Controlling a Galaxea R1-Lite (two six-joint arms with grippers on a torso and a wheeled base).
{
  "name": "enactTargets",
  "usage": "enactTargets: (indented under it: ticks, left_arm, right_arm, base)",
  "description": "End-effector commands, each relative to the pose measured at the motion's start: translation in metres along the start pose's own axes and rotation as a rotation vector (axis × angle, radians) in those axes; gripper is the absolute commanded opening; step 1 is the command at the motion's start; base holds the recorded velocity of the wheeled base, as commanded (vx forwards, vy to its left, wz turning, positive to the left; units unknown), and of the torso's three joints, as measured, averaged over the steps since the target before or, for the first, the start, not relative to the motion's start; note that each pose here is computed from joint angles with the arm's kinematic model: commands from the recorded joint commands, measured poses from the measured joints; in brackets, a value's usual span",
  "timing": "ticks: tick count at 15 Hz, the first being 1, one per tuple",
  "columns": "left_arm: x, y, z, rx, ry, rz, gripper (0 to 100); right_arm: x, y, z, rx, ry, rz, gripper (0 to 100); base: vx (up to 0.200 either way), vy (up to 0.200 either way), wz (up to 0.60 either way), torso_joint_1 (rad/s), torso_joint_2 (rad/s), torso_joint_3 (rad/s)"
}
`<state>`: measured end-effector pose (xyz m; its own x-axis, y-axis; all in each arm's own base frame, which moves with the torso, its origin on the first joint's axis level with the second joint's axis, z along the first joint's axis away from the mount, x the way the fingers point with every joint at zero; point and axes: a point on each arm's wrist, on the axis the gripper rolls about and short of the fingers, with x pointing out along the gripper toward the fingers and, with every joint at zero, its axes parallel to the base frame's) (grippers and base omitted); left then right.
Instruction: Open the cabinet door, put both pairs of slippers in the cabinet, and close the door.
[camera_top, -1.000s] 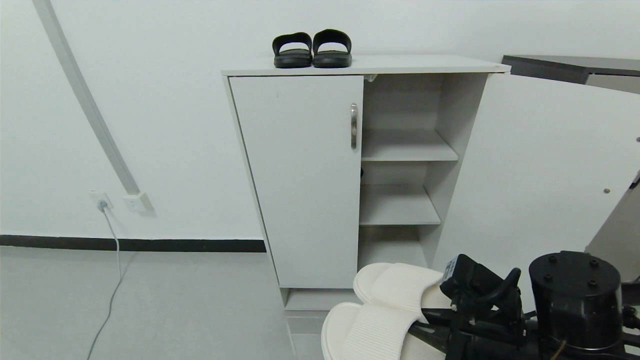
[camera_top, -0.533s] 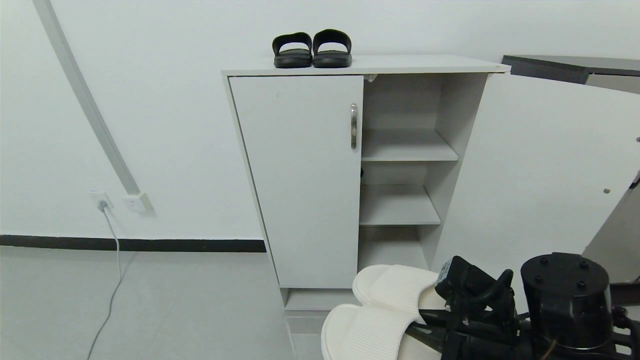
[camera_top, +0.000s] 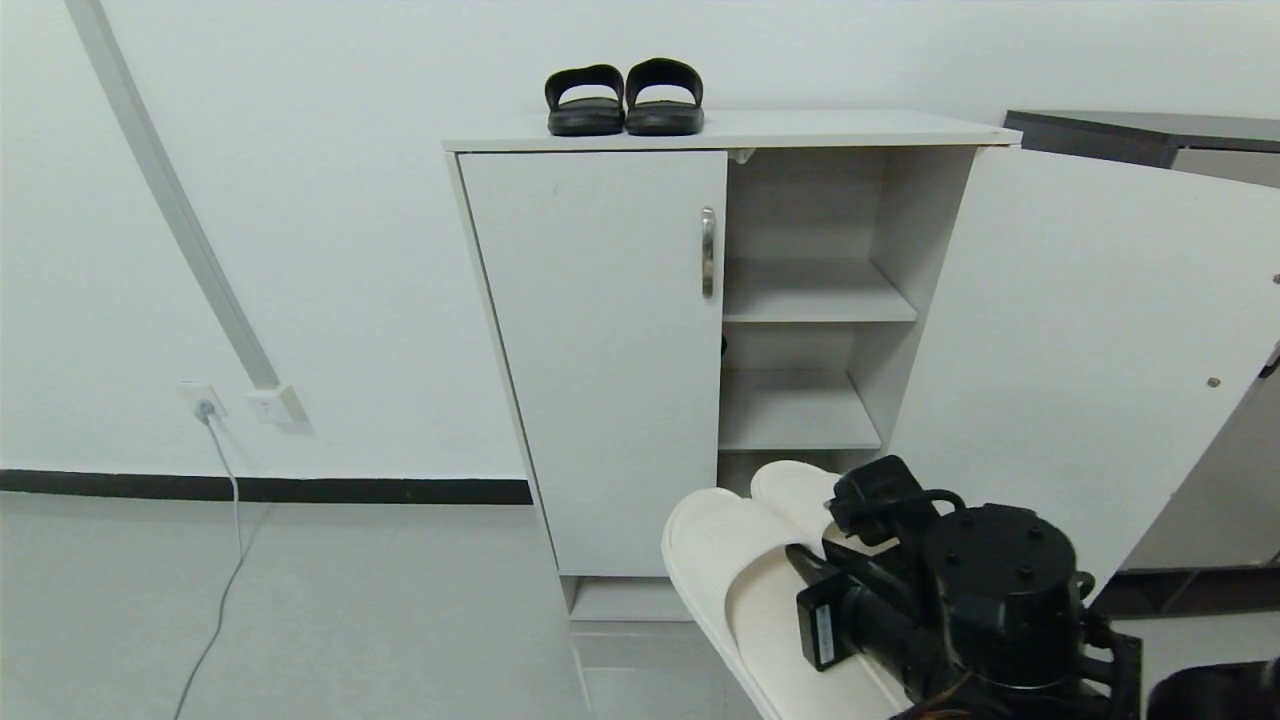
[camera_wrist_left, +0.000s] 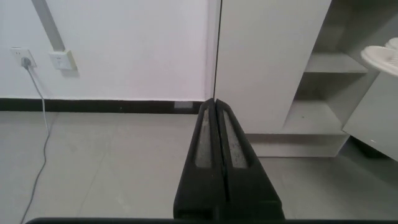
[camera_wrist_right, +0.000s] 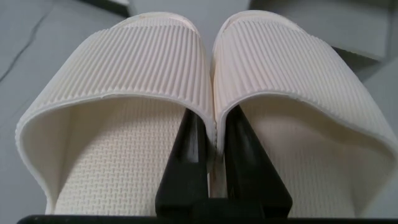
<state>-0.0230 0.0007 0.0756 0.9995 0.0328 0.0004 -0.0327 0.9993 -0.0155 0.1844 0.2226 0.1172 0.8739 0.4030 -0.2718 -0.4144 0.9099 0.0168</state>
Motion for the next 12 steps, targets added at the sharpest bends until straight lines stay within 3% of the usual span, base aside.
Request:
enactTargets:
  ticks: [1,5,10,12]
  left_arm:
    - [0.000,0.000,0.000,0.000,0.000,-0.001,0]
    - [0.000,0.000,0.000,0.000,0.000,-0.001,0]
    - [0.000,0.000,0.000,0.000,0.000,-0.001,0]
    - [0.000,0.000,0.000,0.000,0.000,-0.002,0]
  right_arm:
    - [0.032,0.020,-0.018,0.010,0.020,-0.096,0]
    - [0.079,0.037,-0.033,0.066,-0.034,-0.329,0]
    - [0.086,0.037,-0.027,0.079,-0.059,-0.348,0]
    - [0.090,0.032,-0.030,0.079,-0.053,-0.363,0]
  base:
    - [0.000,0.000,0.00,0.000,0.00,0.000]
    - [0.000,0.000,0.00,0.000,0.00,0.000]
    - [0.000,0.000,0.00,0.000,0.00,0.000]
    - [0.000,-0.200,0.00,0.002,0.00,0.000]
